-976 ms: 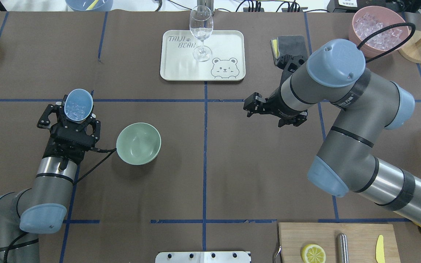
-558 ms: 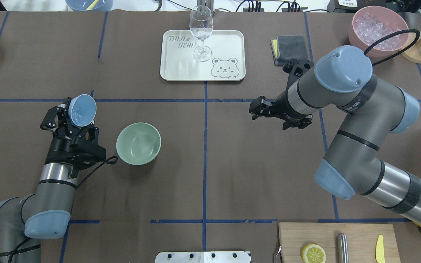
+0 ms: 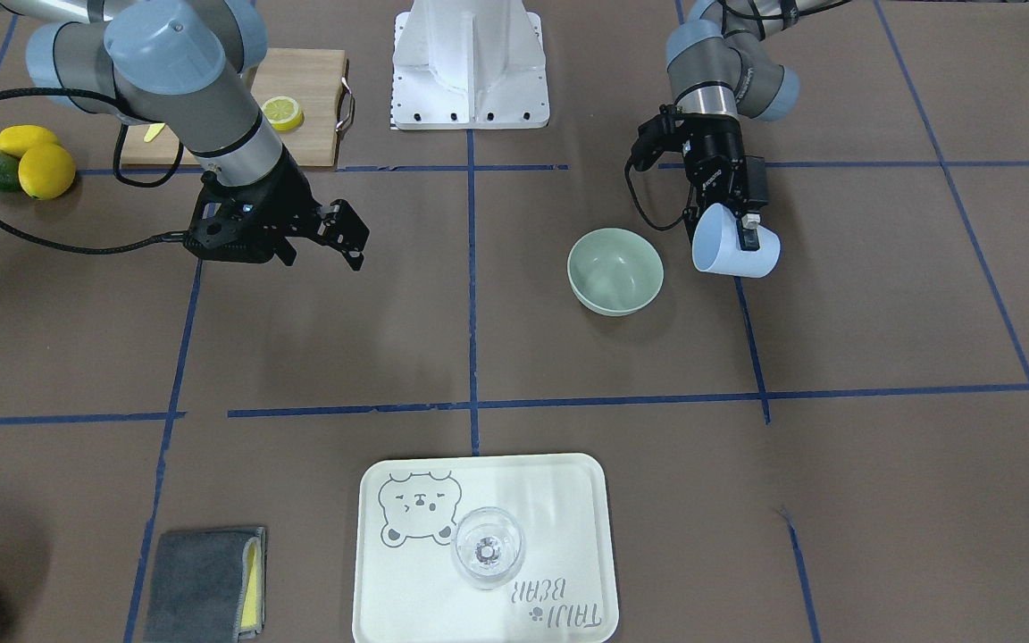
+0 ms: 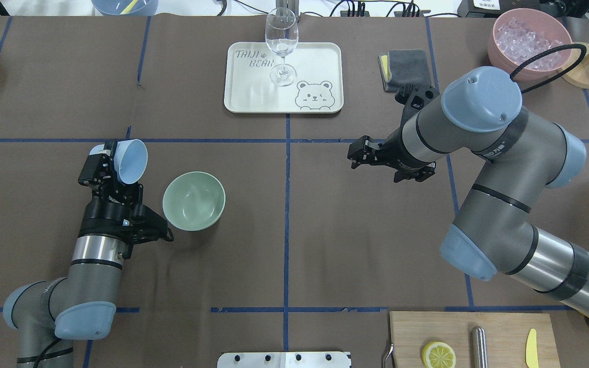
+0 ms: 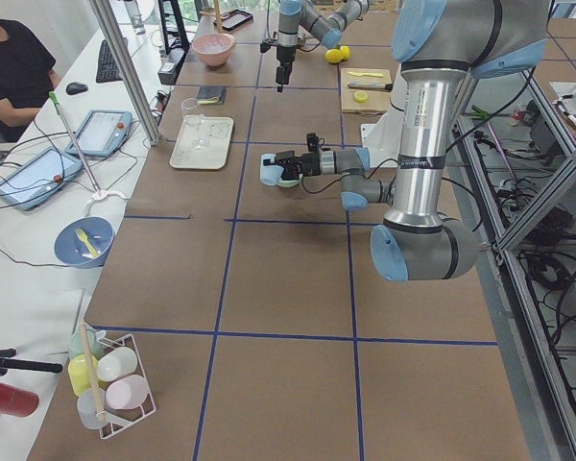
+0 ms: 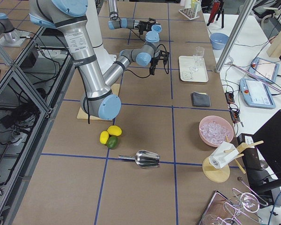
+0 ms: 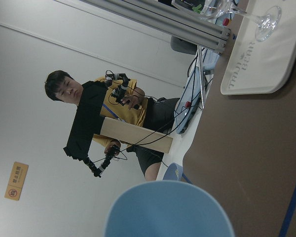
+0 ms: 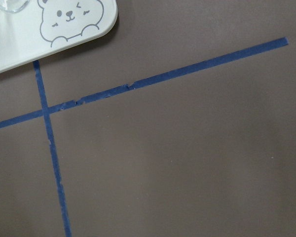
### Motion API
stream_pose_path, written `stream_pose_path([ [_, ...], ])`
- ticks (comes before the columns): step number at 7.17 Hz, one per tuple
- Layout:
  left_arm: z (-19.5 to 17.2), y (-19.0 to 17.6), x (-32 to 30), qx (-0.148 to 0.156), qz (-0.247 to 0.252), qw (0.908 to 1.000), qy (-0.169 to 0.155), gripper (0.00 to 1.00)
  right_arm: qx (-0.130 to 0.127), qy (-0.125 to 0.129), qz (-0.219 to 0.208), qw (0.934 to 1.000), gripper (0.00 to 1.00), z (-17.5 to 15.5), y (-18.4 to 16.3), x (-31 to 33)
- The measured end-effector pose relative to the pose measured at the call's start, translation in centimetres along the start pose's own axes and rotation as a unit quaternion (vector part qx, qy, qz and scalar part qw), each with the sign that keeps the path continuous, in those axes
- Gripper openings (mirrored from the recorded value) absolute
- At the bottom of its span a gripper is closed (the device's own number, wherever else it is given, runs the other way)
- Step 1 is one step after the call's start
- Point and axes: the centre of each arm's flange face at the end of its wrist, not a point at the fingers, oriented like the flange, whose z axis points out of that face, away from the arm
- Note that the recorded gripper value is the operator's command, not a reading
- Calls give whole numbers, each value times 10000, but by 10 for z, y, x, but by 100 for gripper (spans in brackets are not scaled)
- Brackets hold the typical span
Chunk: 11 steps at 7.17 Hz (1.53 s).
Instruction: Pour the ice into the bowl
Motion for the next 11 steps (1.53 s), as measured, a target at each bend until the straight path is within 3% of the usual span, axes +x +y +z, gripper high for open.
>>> stream_pose_path([
  [3, -4, -20, 6, -14, 1270, 9918, -160, 0, 5, -11, 14, 10000, 100, -1, 0, -1],
  [6, -6, -21, 8, -72, 2292, 9730, -253, 0, 6, -19, 21, 10000, 100, -1, 0, -2],
  [7, -8, -20, 7, -144, 2667, 9630, -365, 0, 8, -22, 20, 10000, 100, -1, 0, -2],
  [9, -11, -20, 7, -235, 3056, 9506, -500, 0, 6, -25, 17, 10000, 100, -1, 0, -3],
  [11, -12, -20, 9, -238, 3122, 9483, -509, 0, 8, -30, 13, 10000, 100, -1, 0, -3],
])
